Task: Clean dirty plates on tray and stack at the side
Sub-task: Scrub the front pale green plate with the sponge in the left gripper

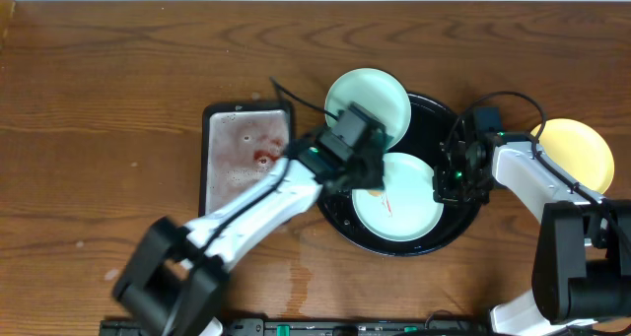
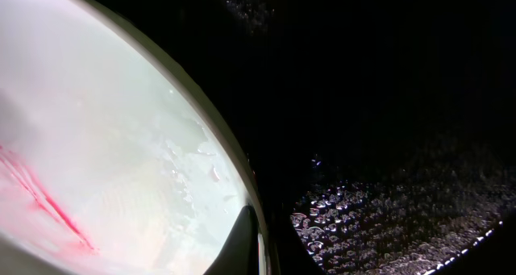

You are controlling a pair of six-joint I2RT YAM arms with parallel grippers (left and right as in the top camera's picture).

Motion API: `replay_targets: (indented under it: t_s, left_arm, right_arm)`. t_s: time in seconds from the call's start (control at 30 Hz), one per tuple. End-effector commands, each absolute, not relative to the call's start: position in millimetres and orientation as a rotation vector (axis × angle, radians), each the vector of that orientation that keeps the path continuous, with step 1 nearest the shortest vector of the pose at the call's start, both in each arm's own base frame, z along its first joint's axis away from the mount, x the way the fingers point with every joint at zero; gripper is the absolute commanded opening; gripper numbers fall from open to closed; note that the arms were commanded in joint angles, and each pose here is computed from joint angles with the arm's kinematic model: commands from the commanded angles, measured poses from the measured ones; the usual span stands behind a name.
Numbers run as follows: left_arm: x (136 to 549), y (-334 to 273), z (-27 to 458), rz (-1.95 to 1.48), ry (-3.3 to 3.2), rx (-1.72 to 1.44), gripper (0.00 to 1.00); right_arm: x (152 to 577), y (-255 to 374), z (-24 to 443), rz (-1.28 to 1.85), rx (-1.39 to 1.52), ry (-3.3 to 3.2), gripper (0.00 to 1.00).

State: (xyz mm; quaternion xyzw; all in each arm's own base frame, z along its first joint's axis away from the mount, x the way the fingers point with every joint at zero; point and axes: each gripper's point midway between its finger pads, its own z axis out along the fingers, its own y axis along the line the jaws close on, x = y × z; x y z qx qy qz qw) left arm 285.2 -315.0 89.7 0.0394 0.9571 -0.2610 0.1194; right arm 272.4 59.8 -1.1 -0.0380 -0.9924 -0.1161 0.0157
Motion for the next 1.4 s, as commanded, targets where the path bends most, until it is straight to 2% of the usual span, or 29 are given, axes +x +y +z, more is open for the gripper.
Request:
replay_targets:
  t_s: [0.0,0.17,0.37,0.57,0.77,0.87,1.2,1.37]
  left_arm:
    - [274.5,-343.3,65.3,-0.796,2.843,0.097,0.07]
    - [263.6,-368.7,15.9,-0.779,2.881,0.174,0.07]
    - [260.6,-329.6,-27.5,-0.51,3.001,0.1,0.07]
    - [266.2,-250.8,-29.3,0.053,3.014,0.017,0.07]
    - [263.3,-228.1,-17.2,0.239,3.017,-0.026,0.08]
    - [265.8,-238.3,-16.9,0.167,3.018,-0.095,0.07]
    - [286.4,-349.2,-1.3,-0.624,2.957,-0.023,0.08]
    - [279.4,-377.6,3.0,-0.741,2.915,0.059,0.08]
  right_arm:
    - [266.6,52.1,-17.0,-0.278,-0.12,-3.057,0.01]
    - [266.4,52.1,-17.0,-0.278,-0.12,-3.057,0.01]
    - [264.5,52.1,-16.9,-0.276,-0.12,-3.049,0.01]
    - [264.3,53.3,-16.9,-0.276,-0.112,-3.049,0.01]
    - [264.4,52.9,-16.9,-0.273,-0.113,-3.05,0.01]
    - [264.3,52.5,-17.0,-0.269,-0.113,-3.05,0.01]
    - [265.0,52.6,-17.1,-0.27,-0.111,-3.053,0.01]
    - [265.7,52.8,-17.1,-0.271,-0.099,-3.057,0.01]
